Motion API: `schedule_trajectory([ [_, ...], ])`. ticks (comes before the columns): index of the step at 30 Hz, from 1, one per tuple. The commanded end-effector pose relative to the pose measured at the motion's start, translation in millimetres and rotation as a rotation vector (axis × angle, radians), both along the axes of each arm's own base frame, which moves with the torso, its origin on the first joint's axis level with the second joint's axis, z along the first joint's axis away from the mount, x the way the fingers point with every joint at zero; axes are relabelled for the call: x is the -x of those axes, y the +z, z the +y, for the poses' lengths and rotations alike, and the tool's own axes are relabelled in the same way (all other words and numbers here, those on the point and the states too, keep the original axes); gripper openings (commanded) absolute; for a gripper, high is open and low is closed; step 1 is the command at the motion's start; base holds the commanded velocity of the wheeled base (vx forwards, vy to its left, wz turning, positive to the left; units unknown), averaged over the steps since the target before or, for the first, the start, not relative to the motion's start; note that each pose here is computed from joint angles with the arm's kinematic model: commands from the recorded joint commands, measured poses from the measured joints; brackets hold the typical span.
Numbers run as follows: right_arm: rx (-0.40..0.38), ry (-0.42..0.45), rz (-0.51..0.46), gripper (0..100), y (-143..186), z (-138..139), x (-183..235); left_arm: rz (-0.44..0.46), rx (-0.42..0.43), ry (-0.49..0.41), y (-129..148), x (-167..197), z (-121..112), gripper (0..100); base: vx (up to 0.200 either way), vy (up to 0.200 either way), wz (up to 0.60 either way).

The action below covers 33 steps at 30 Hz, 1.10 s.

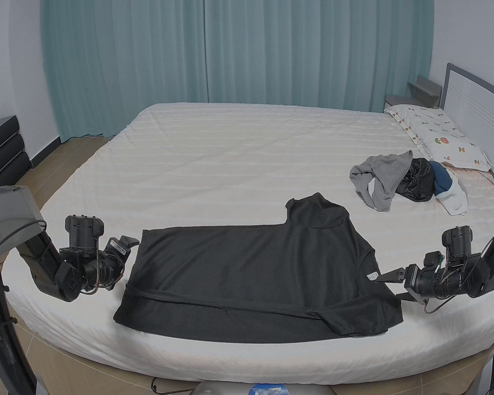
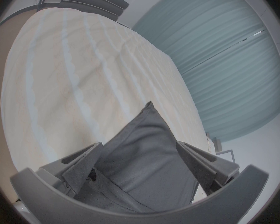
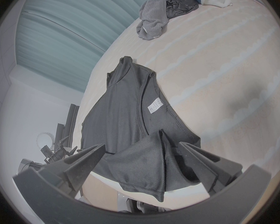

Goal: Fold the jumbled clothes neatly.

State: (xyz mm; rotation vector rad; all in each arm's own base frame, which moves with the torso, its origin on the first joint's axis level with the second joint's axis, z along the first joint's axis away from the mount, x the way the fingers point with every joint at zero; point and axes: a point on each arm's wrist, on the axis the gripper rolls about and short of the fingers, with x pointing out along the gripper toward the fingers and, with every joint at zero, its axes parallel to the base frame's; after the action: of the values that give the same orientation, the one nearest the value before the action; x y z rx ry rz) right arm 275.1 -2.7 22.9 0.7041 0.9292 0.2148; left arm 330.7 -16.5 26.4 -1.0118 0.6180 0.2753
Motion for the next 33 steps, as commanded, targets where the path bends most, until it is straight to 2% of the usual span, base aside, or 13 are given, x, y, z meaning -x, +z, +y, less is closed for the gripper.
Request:
schedule_trajectory([
  [1,-0.002,-0.003,0.004,100,-1.8,-0.2,0.8,-0.029,0.009,0.026,10.5,2.1,11.6,100,0.0,0.0,0.0],
  [4,-0.002,-0.005,0.0,100,-0.6,-0.7,1.1,-0.012,0.023,0.004,9.0,7.2,11.1,100,0.0,0.0,0.0],
  [7,-0.004,-0.006,-0.01,100,1.6,-1.1,0.3,0.025,0.044,-0.094,3.5,17.0,5.5,100,0.0,0.0,0.0],
  [12,-0.003,-0.008,-0.01,100,1.3,-2.0,-0.5,0.083,-0.025,-0.17,-6.8,26.4,3.2,100,0.0,0.0,0.0],
  [21,-0.003,-0.007,-0.007,100,0.4,-1.6,-0.6,0.118,-0.066,-0.201,-9.8,30.9,3.0,100,0.0,0.0,0.0],
  [28,-0.003,-0.005,-0.01,100,1.5,-1.1,-0.1,0.114,-0.067,-0.206,-10.6,27.7,1.5,100,0.0,0.0,0.0],
  [29,-0.003,-0.005,-0.009,100,1.0,-1.1,-0.1,0.121,-0.066,-0.205,-12.9,27.6,2.0,0,0.0,0.0,0.0],
  [33,-0.002,-0.01,-0.018,100,3.0,-2.4,-0.4,0.129,-0.067,-0.204,-13.4,29.7,2.1,0,0.0,0.0,0.0],
])
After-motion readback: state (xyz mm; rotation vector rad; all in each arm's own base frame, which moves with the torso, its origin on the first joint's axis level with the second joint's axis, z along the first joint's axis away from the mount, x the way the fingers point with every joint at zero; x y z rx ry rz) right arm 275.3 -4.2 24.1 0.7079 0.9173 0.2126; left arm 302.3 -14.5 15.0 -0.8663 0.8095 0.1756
